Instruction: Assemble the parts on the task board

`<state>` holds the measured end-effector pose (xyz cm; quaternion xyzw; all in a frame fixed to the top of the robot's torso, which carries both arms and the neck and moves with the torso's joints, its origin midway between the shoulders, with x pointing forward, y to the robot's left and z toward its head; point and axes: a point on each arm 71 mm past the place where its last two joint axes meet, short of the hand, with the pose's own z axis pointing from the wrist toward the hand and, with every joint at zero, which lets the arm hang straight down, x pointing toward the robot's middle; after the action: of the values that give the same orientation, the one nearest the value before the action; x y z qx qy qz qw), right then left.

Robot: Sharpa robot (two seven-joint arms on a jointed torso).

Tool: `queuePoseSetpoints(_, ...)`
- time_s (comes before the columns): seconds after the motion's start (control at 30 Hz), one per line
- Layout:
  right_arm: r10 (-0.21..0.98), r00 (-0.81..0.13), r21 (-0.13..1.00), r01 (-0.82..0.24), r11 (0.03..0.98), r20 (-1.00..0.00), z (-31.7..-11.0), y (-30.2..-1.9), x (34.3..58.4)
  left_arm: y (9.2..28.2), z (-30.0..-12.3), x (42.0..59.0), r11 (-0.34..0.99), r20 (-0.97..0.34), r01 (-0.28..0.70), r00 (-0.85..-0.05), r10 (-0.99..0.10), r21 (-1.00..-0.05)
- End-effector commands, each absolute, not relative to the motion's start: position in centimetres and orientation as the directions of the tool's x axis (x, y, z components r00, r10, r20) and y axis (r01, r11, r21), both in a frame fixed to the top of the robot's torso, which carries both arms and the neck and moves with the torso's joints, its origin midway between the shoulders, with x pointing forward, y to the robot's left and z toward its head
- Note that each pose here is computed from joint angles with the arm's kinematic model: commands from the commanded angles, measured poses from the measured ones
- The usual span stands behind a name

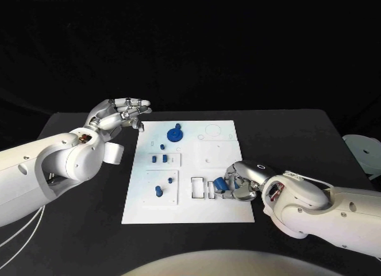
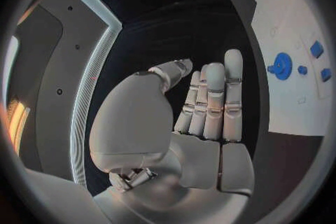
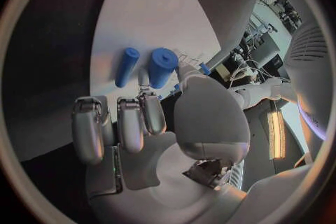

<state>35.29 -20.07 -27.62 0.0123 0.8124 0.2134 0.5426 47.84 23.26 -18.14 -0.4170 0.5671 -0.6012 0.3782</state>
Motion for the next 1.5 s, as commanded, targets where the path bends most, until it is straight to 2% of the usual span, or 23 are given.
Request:
queuePoseSetpoints(0.03, 0.238, -0.420, 0.348, -0.207, 0.914, -0.876, -28.1, -20.0, 35.1, 23.0, -18.1, 47.7, -0.082, 0.083, -0.020, -0.385, -0.919, -0.996)
queuePoseSetpoints(0.4, 0.422, -0.358, 0.494, -0.137, 0.859, -0.833, -26.6, -20.2, 34.8, 23.0, -18.1, 47.8, -0.081, 0.083, -0.022, -0.385, -0.919, -0.996)
queuePoseSetpoints(0.67, 0.486, -0.353, 0.556, -0.126, 0.822, -0.799, -24.9, -19.5, 35.1, 22.9, -18.1, 47.8, -0.082, 0.084, -0.023, -0.386, -0.919, -0.996)
queuePoseSetpoints(1.13, 0.451, -0.510, 0.583, -0.127, 0.802, -0.732, -26.0, -16.5, 35.4, 22.7, -18.1, 47.8, -0.083, 0.086, -0.024, -0.390, -0.917, -0.996)
queuePoseSetpoints(1.5, 0.417, -0.535, 0.559, -0.129, 0.819, -0.735, -26.7, -15.9, 35.8, 22.7, -18.1, 47.8, -0.082, 0.087, -0.028, -0.392, -0.916, -0.996)
